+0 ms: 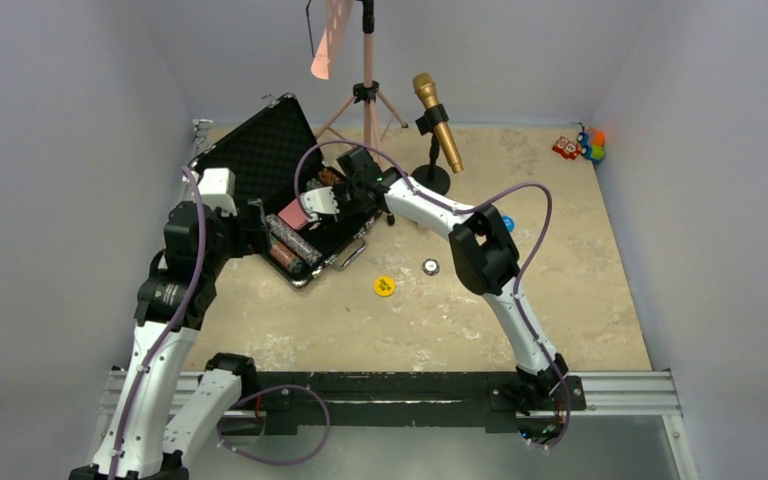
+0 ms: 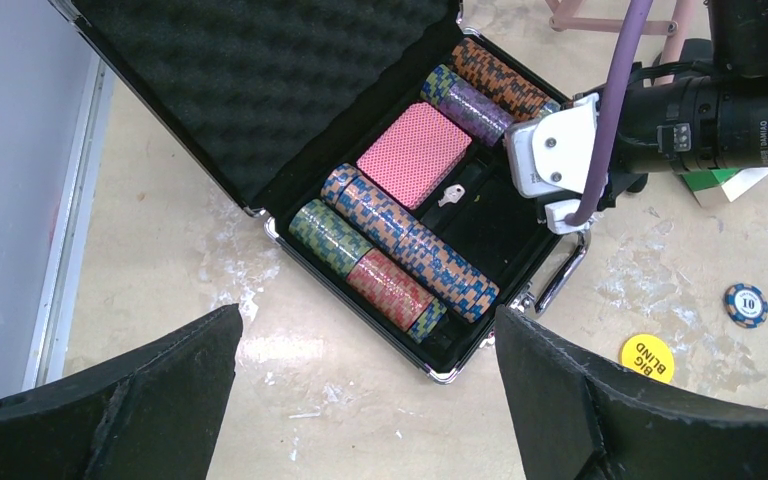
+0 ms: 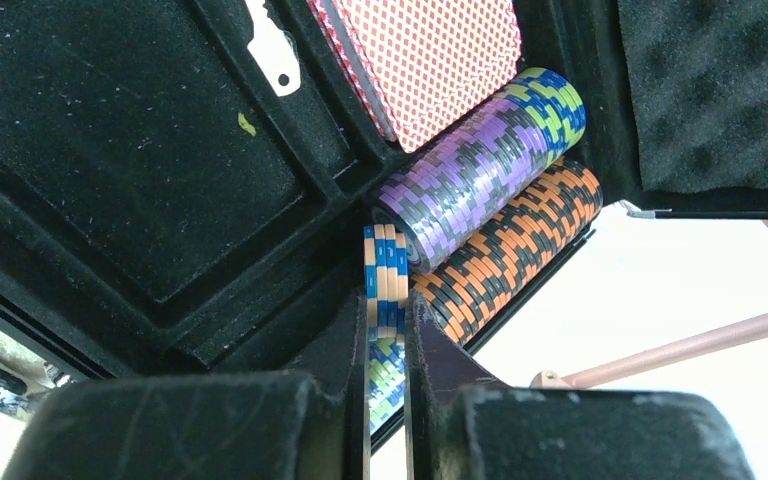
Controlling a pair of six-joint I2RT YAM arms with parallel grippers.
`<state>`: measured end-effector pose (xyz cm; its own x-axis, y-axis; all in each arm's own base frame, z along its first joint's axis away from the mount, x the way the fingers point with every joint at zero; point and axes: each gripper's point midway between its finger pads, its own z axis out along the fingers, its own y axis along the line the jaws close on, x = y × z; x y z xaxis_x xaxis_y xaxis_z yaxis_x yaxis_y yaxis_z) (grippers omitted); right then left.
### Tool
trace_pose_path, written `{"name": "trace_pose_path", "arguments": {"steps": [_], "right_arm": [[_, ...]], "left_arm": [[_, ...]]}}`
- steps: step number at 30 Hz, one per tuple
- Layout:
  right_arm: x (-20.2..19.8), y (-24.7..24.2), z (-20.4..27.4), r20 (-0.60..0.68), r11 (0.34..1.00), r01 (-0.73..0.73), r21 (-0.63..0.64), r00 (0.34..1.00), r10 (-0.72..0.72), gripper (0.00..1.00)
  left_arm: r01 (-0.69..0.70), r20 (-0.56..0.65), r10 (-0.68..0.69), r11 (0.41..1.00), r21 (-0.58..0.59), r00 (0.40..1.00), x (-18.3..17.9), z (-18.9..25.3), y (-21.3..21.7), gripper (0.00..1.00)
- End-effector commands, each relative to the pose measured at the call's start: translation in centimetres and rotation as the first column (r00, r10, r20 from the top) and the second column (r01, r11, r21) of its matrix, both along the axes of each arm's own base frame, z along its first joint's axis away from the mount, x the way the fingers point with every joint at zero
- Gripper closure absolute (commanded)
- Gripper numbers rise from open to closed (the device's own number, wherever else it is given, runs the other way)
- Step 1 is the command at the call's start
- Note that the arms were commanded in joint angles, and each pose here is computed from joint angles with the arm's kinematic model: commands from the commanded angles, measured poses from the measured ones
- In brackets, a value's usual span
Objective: Pack up texas hold em set
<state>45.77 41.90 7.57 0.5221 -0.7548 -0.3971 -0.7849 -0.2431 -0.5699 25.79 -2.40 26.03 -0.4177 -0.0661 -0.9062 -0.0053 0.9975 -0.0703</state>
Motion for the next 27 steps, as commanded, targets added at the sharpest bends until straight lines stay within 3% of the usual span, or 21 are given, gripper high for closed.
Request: {"name": "trace_pose_path", "arguments": {"steps": [1,17,27], "right_arm": [[0.1,0.6,-0.2,0.026,0.999,-0.050,0.009,0.998,0.050,1.00],[0.8,1.7,-0.9,0.073,0.997,-0.061,0.050,0.996,0.057,1.00],[1.7,1.9,-0.8,0.115,0.996,-0.034,0.078,0.993,0.025,0.69]], "left_arm": [[0.010,0.034,-0.009,1.000,-0.004,0.999,0.4,0.8,-0.1,0.00],[0.020,0.030,-0.019,1.000,-0.011,0.999,0.6,0.7,-0.4,0.00],[0.020,0.029,-0.020,1.000,-0.013,0.999,0.6,0.7,-0.4,0.00]]}}
